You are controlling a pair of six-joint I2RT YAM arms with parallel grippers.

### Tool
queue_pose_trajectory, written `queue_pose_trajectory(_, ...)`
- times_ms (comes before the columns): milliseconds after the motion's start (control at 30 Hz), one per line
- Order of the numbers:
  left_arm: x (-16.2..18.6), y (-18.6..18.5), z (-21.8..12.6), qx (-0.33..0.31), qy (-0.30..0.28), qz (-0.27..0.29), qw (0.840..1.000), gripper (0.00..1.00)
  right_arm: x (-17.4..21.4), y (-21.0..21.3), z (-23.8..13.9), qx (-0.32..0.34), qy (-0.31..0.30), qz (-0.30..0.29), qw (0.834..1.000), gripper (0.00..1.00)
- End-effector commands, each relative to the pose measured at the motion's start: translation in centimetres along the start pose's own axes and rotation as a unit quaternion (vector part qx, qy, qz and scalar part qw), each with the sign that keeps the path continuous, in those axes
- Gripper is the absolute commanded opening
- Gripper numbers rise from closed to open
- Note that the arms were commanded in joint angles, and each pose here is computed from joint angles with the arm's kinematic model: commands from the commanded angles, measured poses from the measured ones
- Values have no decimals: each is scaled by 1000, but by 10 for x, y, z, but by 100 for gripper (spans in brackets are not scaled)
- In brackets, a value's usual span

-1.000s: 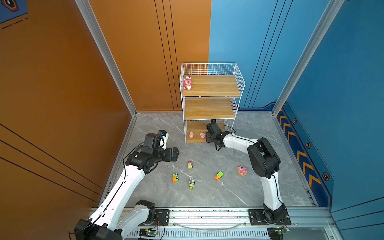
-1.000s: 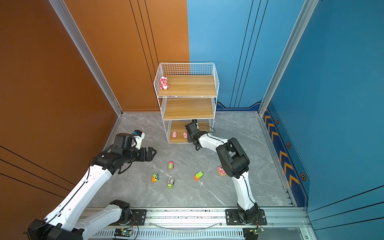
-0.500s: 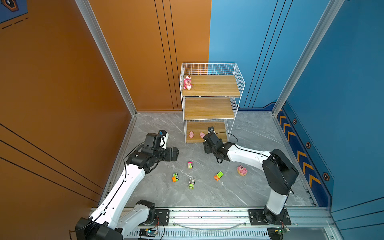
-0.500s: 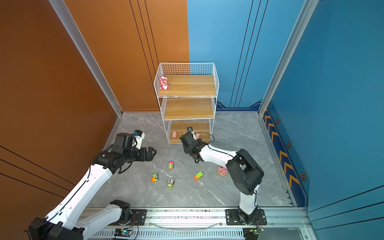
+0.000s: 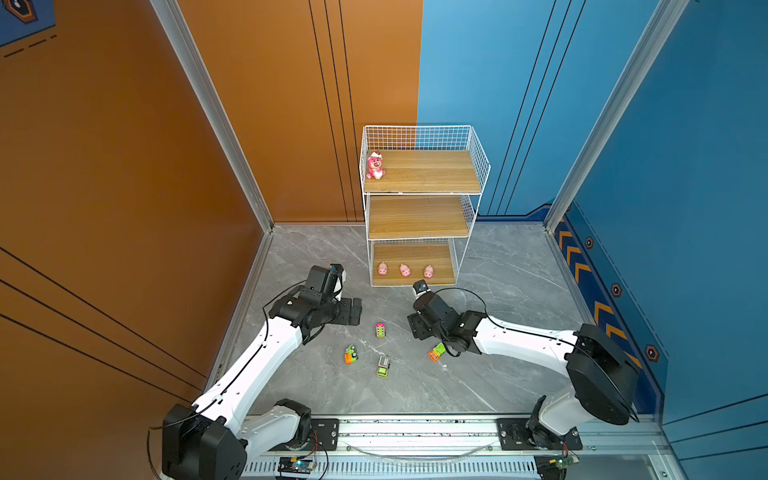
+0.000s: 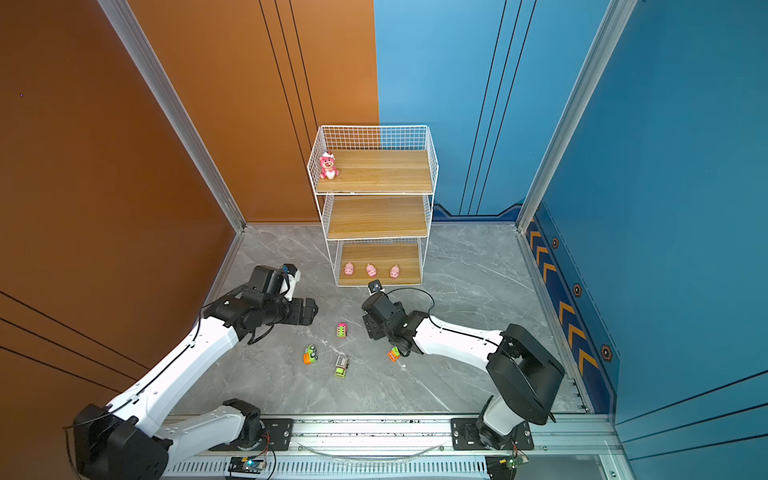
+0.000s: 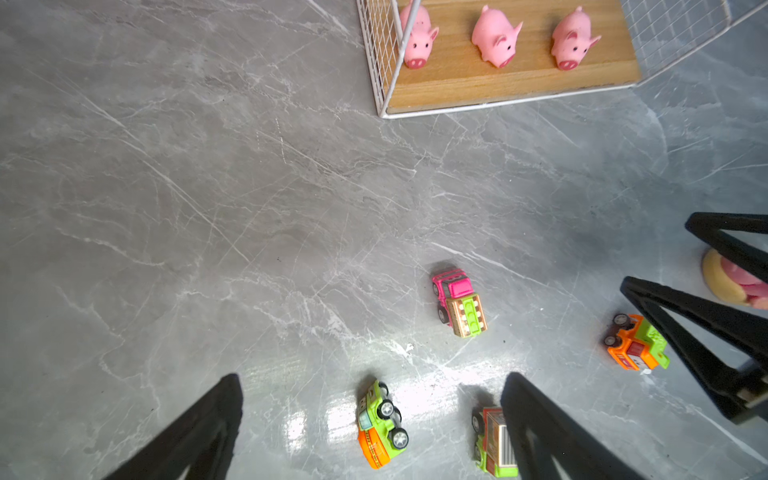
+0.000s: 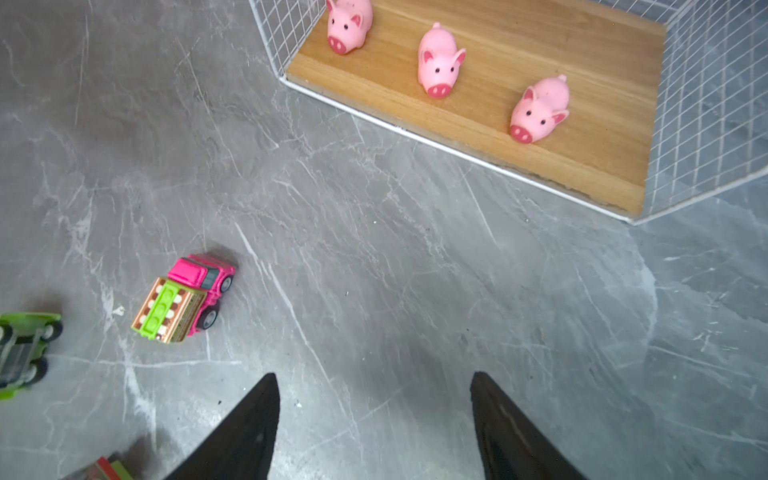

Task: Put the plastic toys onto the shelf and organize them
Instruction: 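Move the right gripper toward the toy trucks while the left arm shifts forward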

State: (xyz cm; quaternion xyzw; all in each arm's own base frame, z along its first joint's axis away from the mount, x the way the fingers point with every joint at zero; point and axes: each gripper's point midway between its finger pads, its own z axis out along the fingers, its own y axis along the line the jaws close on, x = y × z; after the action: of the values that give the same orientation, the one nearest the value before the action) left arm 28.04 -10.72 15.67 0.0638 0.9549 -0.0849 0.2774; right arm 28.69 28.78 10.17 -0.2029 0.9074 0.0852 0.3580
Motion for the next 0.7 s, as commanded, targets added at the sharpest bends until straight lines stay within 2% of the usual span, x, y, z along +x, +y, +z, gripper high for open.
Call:
queue_pose_trajectory(0, 15, 5, 8, -39, 34, 21, 998, 98, 4, 8, -9, -29, 10, -2, 1000, 73)
queue_pose_trajectory(100, 20, 3, 14, -42, 51, 28, 997, 98, 4, 20, -10, -43, 3, 24, 999, 73)
queue_pose_trajectory(233, 18, 0, 15, -38, 64, 6, 997, 98, 11, 36, -4, -56, 0, 42, 998, 73)
queue_pose_trajectory(500, 32, -1, 17, -30, 76, -34, 996, 98, 40, 49, 2, -59, 22, -5, 998, 73)
queue_pose_trajectory(667, 33, 0, 18, -32, 78, -44, 995, 98, 44, 52, -11, -57, 29, 0, 998, 73)
